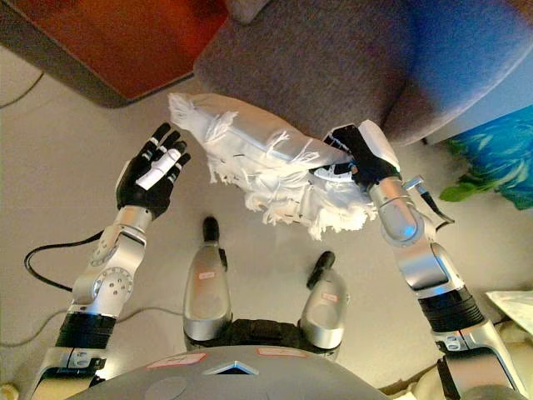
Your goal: Pick up the pillow and put it on the sofa.
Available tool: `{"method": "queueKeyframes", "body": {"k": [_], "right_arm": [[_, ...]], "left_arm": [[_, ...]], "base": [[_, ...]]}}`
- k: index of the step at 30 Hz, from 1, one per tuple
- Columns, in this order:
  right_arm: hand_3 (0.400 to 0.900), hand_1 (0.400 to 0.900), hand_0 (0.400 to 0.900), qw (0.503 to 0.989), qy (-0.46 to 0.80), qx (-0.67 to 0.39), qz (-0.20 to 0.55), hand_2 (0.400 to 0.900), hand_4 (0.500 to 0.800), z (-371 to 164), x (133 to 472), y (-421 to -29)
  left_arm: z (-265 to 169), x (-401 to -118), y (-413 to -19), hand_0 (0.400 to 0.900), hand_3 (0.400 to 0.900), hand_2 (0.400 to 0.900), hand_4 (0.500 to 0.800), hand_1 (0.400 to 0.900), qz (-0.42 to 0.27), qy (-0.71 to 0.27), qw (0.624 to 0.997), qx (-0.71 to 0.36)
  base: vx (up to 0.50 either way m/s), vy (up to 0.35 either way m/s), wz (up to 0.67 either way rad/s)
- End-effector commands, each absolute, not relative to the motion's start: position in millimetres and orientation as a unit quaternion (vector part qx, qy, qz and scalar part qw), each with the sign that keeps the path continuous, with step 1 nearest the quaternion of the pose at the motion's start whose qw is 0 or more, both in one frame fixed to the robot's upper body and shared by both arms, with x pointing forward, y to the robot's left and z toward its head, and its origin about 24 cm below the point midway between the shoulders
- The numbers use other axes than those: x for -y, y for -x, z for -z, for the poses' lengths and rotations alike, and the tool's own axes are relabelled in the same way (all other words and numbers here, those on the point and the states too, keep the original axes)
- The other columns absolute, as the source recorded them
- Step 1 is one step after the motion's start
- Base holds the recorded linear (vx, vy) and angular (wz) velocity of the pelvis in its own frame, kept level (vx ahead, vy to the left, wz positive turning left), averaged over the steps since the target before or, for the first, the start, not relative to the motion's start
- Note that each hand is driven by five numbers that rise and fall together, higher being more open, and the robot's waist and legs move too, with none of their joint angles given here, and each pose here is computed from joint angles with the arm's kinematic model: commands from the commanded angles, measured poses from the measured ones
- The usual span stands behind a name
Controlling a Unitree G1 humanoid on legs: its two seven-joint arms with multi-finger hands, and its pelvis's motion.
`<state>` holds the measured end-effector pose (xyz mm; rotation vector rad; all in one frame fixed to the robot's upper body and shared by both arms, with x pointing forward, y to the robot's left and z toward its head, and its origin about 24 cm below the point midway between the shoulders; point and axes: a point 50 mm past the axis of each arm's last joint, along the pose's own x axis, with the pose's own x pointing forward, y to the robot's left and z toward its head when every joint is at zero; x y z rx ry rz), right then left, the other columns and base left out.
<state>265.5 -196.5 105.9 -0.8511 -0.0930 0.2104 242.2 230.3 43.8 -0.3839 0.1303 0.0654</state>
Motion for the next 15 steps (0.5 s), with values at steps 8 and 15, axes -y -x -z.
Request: {"method": "queueKeyframes", "body": {"k": [8, 15], "right_arm": [[0.4, 0.4, 0.4, 0.857, 0.41, 0.303, -0.079, 0.4, 0.5, -217.0, 195.8, -248.5], [0.4, 0.4, 0.4, 0.872, 0.422, 0.243, -0.051, 0.4, 0.5, -230.2, 222.7, -272.8]], "left_arm": [[-50.6, -224.6, -234.5, 0.9, 0.9, 0.9, 0.8, 0.9, -0.003, 0.204, 0.978, -0.047], [-51.0, -228.2, -232.1, 0.9, 0.9, 0.9, 0.8, 0.9, 0.017, 0.186, 0.981, -0.053]], "base": [[0.088, 0.066, 0.03], [0.107, 0.008, 0.17]]}}
